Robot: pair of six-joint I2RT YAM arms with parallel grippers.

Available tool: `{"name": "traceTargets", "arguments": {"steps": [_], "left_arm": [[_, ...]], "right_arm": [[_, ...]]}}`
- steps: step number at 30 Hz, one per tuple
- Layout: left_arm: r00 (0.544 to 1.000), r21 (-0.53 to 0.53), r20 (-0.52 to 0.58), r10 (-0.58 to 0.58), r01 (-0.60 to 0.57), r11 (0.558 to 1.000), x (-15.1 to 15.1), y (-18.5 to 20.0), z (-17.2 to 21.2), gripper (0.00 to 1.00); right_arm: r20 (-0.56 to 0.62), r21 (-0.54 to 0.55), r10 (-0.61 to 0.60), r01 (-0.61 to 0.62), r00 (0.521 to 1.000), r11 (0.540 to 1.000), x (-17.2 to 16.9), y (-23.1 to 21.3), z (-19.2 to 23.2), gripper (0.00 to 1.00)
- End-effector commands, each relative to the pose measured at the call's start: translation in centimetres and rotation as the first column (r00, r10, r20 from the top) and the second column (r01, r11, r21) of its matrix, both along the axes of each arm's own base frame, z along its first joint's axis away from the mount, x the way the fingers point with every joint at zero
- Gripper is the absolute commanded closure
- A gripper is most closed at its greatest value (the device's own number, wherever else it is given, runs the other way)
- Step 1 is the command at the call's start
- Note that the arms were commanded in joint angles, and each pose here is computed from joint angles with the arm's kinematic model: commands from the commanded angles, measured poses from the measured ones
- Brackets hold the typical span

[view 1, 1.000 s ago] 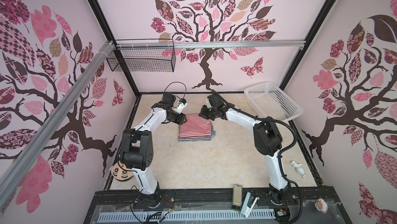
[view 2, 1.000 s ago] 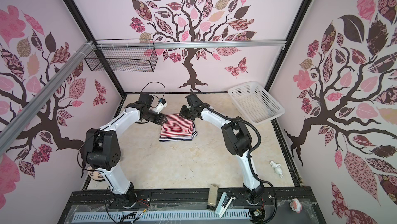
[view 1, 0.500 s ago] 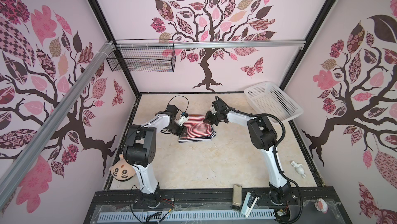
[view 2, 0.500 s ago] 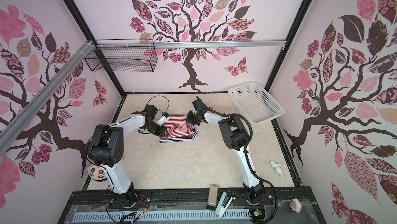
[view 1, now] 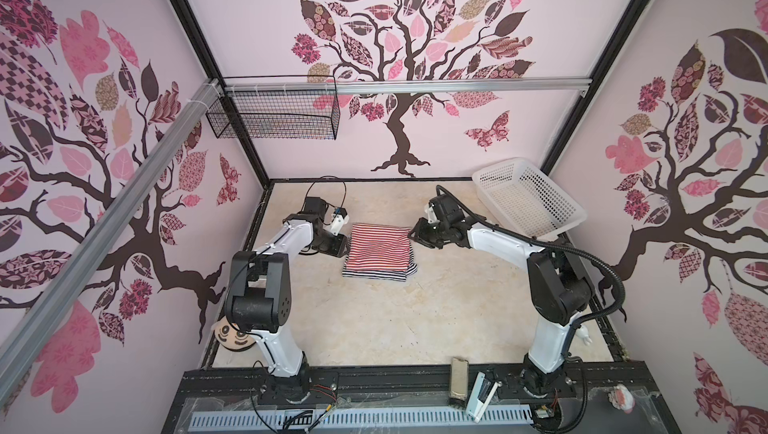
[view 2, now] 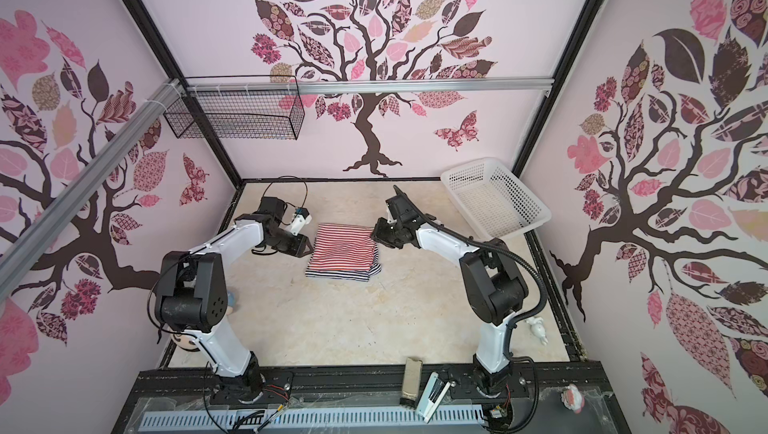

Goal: Fold and stack the tank tops

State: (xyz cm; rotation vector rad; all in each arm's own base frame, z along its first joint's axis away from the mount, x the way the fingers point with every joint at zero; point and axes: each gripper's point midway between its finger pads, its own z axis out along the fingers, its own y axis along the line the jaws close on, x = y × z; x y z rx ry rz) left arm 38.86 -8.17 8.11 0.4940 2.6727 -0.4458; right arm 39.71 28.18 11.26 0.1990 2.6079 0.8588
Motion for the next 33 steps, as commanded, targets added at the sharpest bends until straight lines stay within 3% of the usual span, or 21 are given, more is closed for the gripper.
{"name": "traceTargets", "arguments": {"steps": [1,3,4,7,11,13,16,17,20,23,25,27,30,31,32,33], "left_arm": [[0.983,-0.058,0.159,0.092,-0.084,0.995,1.7,1.2,4.9,0.49],[0.943,-0.073,0.263,0.203,-0.19,0.979,1.8,3.1,6.3,0.18],[0.921,-0.085,0.312,0.233,-0.218,0.972,1.7,3.8,6.9,0.12],[0.855,-0.098,0.41,0.317,-0.304,0.948,1.3,6.1,7.9,0.02],[0.739,-0.158,0.515,0.435,-0.417,0.895,1.1,9.8,7.6,0.02],[0.722,-0.147,0.536,0.436,-0.429,0.891,1.0,10.7,6.9,0.02],[0.701,-0.145,0.568,0.431,-0.431,0.891,1.2,11.3,5.6,0.02],[0.69,-0.15,0.578,0.435,-0.434,0.888,1.3,11.4,5.1,0.02],[0.658,-0.181,0.614,0.436,-0.42,0.889,1.1,11.2,4.3,0.02],[0.642,-0.25,0.613,0.461,-0.396,0.884,1.1,10.5,3.7,0.02],[0.631,-0.284,0.623,0.463,-0.369,0.885,1.1,9.9,4.0,0.02],[0.585,-0.248,0.684,0.435,-0.375,0.893,1.3,9.6,4.1,0.02],[0.566,-0.202,0.733,0.378,-0.351,0.915,0.5,8.2,2.4,0.02],[0.53,-0.212,0.765,0.366,-0.33,0.92,0.4,7.8,2.8,0.02],[0.523,-0.208,0.77,0.366,-0.336,0.919,0.3,7.8,2.7,0.02],[0.546,-0.187,0.758,0.355,-0.34,0.922,0.2,7.7,2.5,0.02]], "right_arm": [[0.093,-0.216,-0.035,0.055,0.995,0.975,-0.3,-5.0,1.9,0.38],[0.132,-0.294,-0.056,0.093,0.99,0.951,-0.3,-8.1,2.9,0.22],[0.151,-0.324,-0.084,0.129,0.985,0.937,-0.1,-10.0,3.5,0.17],[0.233,-0.336,-0.164,0.238,0.958,0.911,0.5,-15.6,6.1,0.15],[0.443,-0.449,-0.272,0.474,0.854,0.757,0.0,-23.6,8.6,0.12],[0.531,-0.453,-0.264,0.534,0.805,0.714,-0.8,-25.1,9.1,0.13],[0.633,-0.412,-0.221,0.564,0.742,0.716,-1.8,-25.6,8.8,0.12],[0.683,-0.38,-0.205,0.581,0.701,0.72,-2.0,-25.7,8.8,0.12],[0.756,-0.366,-0.181,0.636,0.629,0.68,-3.0,-26.9,7.9,0.11],[0.751,-0.411,-0.192,0.674,0.632,0.613,-3.0,-28.6,6.4,0.11],[0.745,-0.428,-0.186,0.672,0.641,0.604,-2.6,-29.1,5.1,0.12],[0.742,-0.425,-0.179,0.66,0.646,0.619,-2.2,-29.2,3.9,0.12],[0.742,-0.412,-0.145,0.615,0.655,0.672,-2.0,-28.4,2.1,0.12],[0.748,-0.412,-0.132,0.61,0.651,0.677,-2.0,-28.2,1.8,0.12],[0.754,-0.41,-0.127,0.613,0.644,0.676,-2.1,-28.3,1.5,0.12],[0.762,-0.398,-0.13,0.617,0.634,0.678,-2.1,-28.5,1.3,0.12]]}}
